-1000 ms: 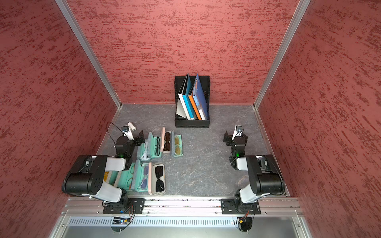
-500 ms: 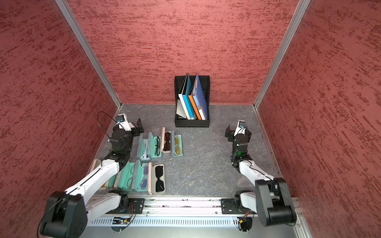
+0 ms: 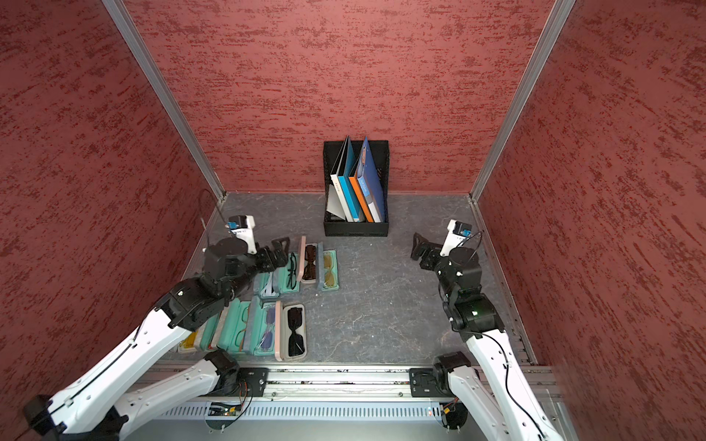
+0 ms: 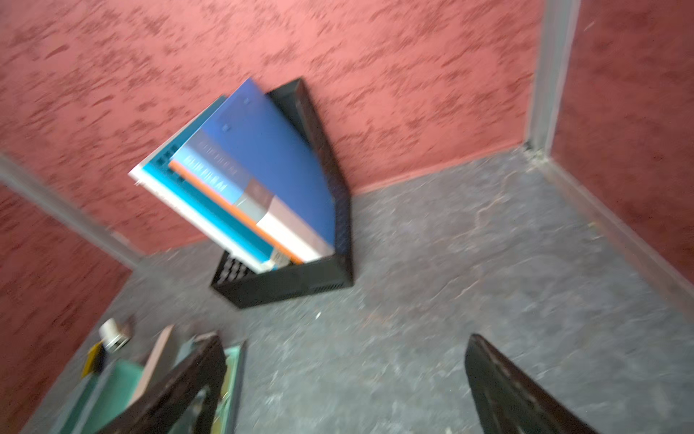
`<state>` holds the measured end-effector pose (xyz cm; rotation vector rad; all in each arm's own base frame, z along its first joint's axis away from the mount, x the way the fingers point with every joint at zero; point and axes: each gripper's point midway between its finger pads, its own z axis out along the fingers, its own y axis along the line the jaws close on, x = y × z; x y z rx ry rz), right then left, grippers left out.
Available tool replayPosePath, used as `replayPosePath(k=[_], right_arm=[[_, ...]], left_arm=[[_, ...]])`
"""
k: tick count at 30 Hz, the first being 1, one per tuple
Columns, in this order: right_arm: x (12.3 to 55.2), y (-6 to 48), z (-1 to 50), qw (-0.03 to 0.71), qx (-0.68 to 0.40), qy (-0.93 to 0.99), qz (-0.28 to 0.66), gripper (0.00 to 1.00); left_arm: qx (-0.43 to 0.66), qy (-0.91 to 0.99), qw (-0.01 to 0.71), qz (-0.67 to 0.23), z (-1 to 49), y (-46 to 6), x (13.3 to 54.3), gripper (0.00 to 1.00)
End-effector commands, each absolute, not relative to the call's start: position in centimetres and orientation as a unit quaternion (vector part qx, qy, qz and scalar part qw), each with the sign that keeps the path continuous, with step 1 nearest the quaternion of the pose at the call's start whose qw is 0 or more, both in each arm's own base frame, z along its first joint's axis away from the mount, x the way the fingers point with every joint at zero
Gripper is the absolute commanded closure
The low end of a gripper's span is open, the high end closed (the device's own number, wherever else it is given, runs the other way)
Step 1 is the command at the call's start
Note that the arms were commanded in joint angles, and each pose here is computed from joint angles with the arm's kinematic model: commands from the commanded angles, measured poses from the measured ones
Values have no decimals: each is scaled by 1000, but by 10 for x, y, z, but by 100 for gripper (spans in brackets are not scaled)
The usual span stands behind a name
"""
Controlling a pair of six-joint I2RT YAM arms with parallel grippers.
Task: Close the glasses case
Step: Move the glasses case to the center of the board.
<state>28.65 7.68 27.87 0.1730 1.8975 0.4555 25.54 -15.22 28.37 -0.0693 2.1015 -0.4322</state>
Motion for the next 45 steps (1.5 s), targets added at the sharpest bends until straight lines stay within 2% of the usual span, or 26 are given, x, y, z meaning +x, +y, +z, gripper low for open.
replayPosePath(k=[1, 6, 11, 15, 21, 26, 30, 36, 38, 41, 45], right_arm=[[250, 134, 231, 426, 12, 862, 274, 1], [228, 190, 209, 353, -75, 885, 293, 1], [207, 231, 201, 303, -140, 884, 328, 1], [197, 243, 185, 266, -161, 888, 340, 2], [175, 275, 166, 222, -182, 891, 353, 5], [149, 309, 144, 215, -201, 894, 337, 6], [142, 328, 136, 226, -205, 899, 315, 8], [142, 353, 111, 210, -192, 907, 311, 21], [141, 361, 106, 204, -192, 908, 313, 26], [140, 376, 98, 194, -195, 909, 314, 40], [144, 392, 96, 193, -203, 908, 310, 48]], left_arm=[[-17, 906, 392, -158, 250, -158, 211, 0], [-9, 919, 367, -142, 243, -175, 189, 0], [-49, 933, 337, -117, 235, -167, 175, 0], [-90, 939, 318, -98, 226, -143, 163, 0], [-104, 954, 264, -93, 196, -122, 130, 12], [-69, 969, 227, -70, 165, -120, 107, 14], [-32, 974, 220, -51, 158, -124, 105, 22], [3, 974, 211, -81, 143, -128, 105, 52], [3, 975, 205, -89, 136, -128, 106, 55], [0, 975, 200, -102, 124, -129, 106, 56], [-3, 973, 203, -111, 121, -132, 108, 57]])
